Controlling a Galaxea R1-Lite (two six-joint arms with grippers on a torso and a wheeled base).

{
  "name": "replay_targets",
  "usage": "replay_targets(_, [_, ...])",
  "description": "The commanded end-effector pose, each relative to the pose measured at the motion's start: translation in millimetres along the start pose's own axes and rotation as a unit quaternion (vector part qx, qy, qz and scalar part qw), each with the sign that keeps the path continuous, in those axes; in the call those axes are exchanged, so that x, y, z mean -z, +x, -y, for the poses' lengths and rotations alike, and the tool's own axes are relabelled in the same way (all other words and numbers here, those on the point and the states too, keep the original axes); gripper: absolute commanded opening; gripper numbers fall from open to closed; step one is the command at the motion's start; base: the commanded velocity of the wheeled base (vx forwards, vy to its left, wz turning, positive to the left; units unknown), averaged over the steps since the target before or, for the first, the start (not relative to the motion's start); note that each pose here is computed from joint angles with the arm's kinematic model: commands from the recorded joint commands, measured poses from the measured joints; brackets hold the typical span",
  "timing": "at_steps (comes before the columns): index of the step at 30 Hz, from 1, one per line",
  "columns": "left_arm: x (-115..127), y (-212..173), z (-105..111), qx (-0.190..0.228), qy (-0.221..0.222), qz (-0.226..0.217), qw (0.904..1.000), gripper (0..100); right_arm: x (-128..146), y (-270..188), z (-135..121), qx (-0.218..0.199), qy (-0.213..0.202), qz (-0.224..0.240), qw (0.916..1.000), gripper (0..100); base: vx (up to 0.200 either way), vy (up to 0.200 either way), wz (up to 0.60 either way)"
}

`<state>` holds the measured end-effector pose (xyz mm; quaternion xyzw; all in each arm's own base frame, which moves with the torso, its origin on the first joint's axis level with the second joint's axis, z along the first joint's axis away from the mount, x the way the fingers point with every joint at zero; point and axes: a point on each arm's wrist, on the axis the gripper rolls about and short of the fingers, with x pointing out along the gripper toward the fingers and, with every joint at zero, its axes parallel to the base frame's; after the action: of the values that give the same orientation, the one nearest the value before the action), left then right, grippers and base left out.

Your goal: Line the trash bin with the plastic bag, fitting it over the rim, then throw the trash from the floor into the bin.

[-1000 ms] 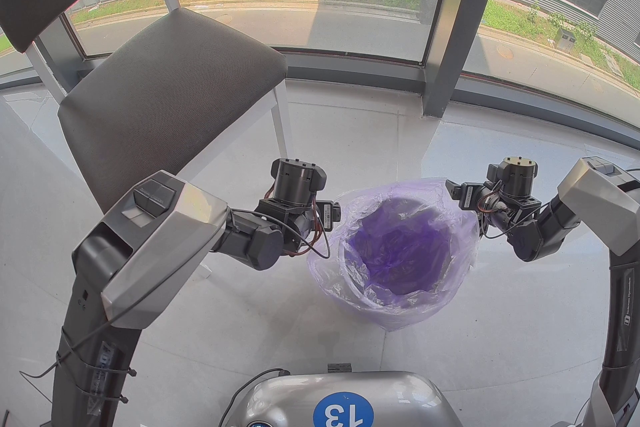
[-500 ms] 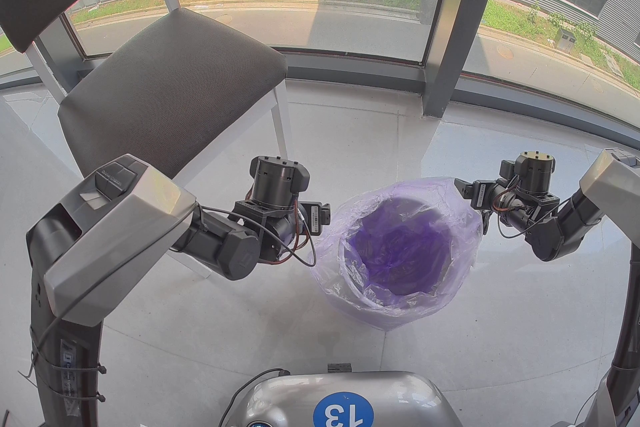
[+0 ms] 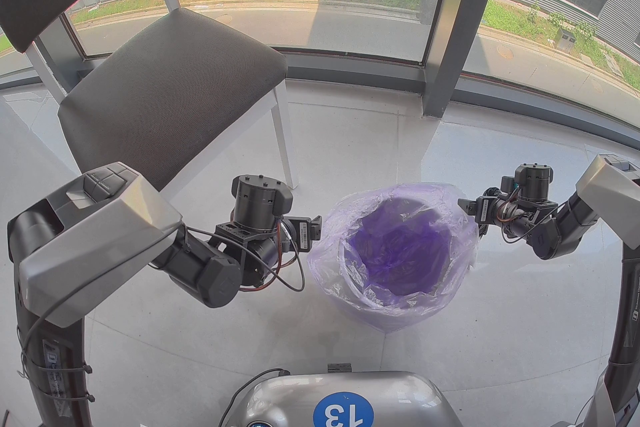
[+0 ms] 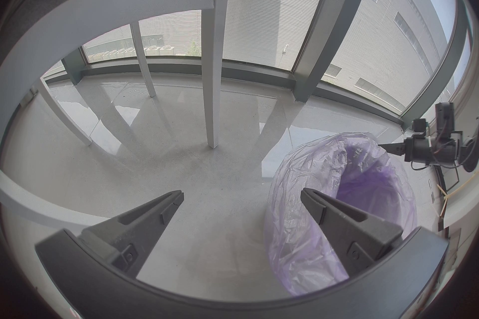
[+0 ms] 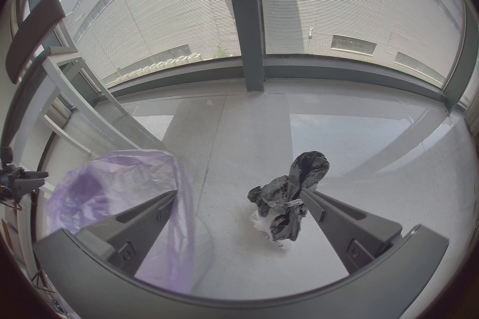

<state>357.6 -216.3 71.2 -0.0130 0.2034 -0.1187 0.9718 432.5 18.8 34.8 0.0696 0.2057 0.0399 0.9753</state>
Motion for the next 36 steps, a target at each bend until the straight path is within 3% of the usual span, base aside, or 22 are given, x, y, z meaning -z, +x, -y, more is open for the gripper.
replay_targets(1, [10, -13, 2, 0.017, 0.004, -0.003, 0.9999, 100, 30, 22, 8, 0.009, 0.004, -0.040, 0.9991, 100, 0.000, 0.000, 0.00])
replay_targets(7, [16, -17, 4, 0.024, 0.006, 0.000, 0.9997, 100, 56, 42, 9, 0.010, 0.003, -0.064, 0.9979, 100, 0.000, 0.000, 0.00])
replay_targets(14, [16, -19, 10, 0.032, 0.009, 0.001, 0.9995, 100, 52, 41, 8, 0.007, 0.006, -0.059, 0.9982, 100, 0.000, 0.000, 0.00])
replay_targets(27, [28, -12, 13, 0.032, 0.014, -0.013, 0.9993, 100, -24, -38, -5, 0.000, -0.003, 0.015, 0.9999, 100, 0.000, 0.000, 0.00])
replay_targets(36, [53, 1, 6, 0.035, 0.019, -0.053, 0.9978, 100, -44, -78, -13, -0.007, -0.025, 0.042, 0.9988, 100, 0.000, 0.000, 0.00])
